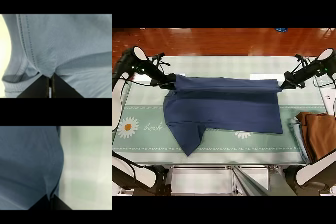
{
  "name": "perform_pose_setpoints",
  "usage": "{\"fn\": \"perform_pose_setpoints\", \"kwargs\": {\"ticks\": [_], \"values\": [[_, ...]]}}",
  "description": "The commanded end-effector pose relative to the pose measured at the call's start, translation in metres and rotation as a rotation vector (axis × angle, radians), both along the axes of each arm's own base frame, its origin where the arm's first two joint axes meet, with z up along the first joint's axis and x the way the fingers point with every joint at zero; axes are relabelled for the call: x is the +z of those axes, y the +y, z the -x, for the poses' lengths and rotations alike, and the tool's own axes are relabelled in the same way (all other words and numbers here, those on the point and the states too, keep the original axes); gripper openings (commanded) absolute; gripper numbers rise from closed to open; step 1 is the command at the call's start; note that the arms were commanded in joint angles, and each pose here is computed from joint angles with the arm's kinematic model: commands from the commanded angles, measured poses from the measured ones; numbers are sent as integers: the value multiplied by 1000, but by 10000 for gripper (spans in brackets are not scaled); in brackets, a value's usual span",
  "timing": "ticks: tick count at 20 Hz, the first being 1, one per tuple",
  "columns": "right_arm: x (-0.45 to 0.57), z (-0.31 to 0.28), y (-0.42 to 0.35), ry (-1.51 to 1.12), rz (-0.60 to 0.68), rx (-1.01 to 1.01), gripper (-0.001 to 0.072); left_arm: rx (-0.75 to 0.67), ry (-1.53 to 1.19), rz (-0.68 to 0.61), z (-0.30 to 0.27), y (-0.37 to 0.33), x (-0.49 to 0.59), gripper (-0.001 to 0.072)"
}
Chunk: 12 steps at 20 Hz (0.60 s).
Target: Fold the shirts.
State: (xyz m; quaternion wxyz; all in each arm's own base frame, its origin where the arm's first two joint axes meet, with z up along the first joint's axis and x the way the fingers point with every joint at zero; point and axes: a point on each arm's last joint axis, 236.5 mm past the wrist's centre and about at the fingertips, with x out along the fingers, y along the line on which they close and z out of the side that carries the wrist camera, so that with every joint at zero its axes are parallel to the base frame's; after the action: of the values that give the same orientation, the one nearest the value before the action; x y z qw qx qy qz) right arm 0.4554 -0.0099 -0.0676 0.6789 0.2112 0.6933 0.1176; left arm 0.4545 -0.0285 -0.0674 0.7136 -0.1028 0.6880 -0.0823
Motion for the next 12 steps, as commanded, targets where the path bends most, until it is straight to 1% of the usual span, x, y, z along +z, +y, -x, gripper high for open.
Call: {"fn": "perform_pose_setpoints", "kwargs": {"ticks": [1, 3, 4, 5, 6, 7, 10, 12], "values": [[-11, 15, 2, 57, 7, 15, 32, -18, 36, 4, 8, 0, -7, 23], [-14, 16, 8, 62, 6, 28, 33, -18, 40, 4, 8, 0, -8, 23], [-15, 13, 10, 50, 12, 28, 83, -17, 41, 5, 8, 0, -8, 27], [-14, 10, 13, 45, 11, 21, 298, -20, 52, 3, 11, 2, -7, 176], [-14, 10, 14, 44, 11, 23, 412, -23, 68, 0, 15, 4, -6, 469], [-11, 10, 15, 42, 12, 23, 415, -19, 94, -8, 21, 11, -2, 509], [24, 1, -7, -54, 43, -32, 414, 21, 182, 7, 49, 40, 22, 509], [56, 0, -31, -145, 78, -103, 414, 99, 168, 13, 69, 60, 37, 509]]}}
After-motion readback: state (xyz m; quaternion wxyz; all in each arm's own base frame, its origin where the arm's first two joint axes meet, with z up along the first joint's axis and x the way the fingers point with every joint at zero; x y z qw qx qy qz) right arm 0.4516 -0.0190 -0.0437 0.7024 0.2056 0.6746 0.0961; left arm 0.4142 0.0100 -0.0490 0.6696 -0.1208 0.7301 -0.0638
